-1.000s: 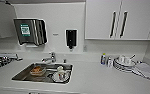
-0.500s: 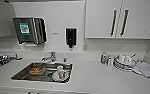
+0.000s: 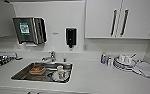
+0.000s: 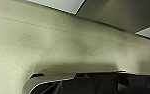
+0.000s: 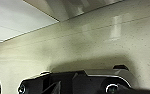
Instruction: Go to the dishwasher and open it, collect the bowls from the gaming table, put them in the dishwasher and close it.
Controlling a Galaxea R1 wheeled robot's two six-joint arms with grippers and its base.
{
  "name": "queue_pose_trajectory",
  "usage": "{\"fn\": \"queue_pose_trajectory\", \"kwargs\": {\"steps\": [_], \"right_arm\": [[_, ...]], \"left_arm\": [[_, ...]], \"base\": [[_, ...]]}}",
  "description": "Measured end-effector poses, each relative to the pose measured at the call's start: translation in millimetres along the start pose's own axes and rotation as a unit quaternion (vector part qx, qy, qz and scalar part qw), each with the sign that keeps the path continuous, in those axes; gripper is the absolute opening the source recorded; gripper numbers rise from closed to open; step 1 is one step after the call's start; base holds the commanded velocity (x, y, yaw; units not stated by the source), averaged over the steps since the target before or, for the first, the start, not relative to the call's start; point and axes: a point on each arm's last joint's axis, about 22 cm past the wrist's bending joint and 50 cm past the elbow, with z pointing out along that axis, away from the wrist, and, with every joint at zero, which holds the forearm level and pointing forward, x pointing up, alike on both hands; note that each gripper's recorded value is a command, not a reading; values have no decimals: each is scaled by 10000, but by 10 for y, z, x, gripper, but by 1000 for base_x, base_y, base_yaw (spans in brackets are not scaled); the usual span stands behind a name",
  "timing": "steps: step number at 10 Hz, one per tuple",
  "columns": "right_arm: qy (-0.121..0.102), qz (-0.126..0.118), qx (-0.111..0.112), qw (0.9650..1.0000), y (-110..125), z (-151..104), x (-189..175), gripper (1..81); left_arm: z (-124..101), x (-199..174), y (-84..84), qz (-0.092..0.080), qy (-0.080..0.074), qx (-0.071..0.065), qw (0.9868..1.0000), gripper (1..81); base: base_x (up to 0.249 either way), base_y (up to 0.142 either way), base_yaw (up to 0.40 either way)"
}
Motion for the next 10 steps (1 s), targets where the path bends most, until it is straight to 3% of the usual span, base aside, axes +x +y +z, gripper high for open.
{"fn": "queue_pose_trajectory", "kwargs": {"steps": [2, 5, 10], "right_arm": [[36, 51, 280, 9996, -202, -188, 179, 811], [291, 42, 548, 9981, -398, -536, 675, 811], [547, -8, 1099, 9924, -938, -1021, 1262, 811]], "left_arm": [[21, -11, 51, -6, -6, -33, 10000, 811], [30, -11, 67, -7, -6, -42, 10000, 811], [55, 1, 127, -9, 1, -82, 10000, 811]], "base": [[0, 0, 0], [0, 0, 0], [0, 0, 0]]}}
